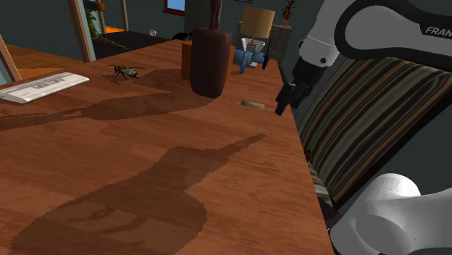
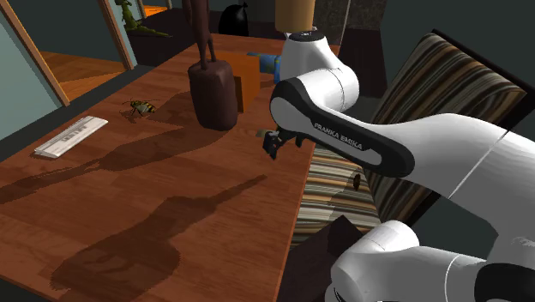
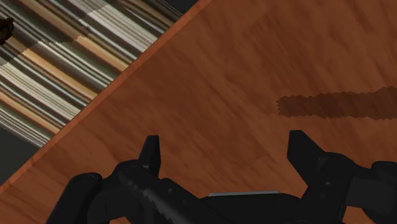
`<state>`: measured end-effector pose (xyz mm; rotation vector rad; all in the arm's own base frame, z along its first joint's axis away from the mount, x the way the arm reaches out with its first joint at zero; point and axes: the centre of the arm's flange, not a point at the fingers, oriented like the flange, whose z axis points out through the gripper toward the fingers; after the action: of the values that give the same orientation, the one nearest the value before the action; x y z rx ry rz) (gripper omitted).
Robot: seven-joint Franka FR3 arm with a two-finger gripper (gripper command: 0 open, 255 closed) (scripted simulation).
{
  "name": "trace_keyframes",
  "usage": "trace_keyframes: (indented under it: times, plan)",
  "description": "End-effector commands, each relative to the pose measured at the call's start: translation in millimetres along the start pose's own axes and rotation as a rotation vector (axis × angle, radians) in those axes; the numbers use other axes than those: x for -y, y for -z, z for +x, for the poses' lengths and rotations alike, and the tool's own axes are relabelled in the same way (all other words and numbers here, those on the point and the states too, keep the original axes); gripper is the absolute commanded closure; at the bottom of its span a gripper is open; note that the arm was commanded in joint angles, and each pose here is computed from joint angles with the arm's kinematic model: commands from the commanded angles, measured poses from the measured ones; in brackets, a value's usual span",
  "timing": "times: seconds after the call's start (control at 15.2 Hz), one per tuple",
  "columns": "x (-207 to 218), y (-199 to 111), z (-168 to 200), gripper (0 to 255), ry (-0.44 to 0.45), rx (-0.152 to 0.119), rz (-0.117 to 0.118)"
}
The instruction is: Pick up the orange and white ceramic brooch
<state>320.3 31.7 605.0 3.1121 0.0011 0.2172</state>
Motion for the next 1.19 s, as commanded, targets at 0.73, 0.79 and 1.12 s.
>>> trace_keyframes:
  times: [0.73, 0.79, 1.12]
  plan:
    - [-59.6, -43.5, 140.9, 0, 0.419, 0.095, 0.039]
    - [-61.9, -48.3, 154.5, 0, 0.458, 0.104, 0.042]
    - [-65.2, -71.9, 189.2, 0, 0.559, 0.127, 0.051]
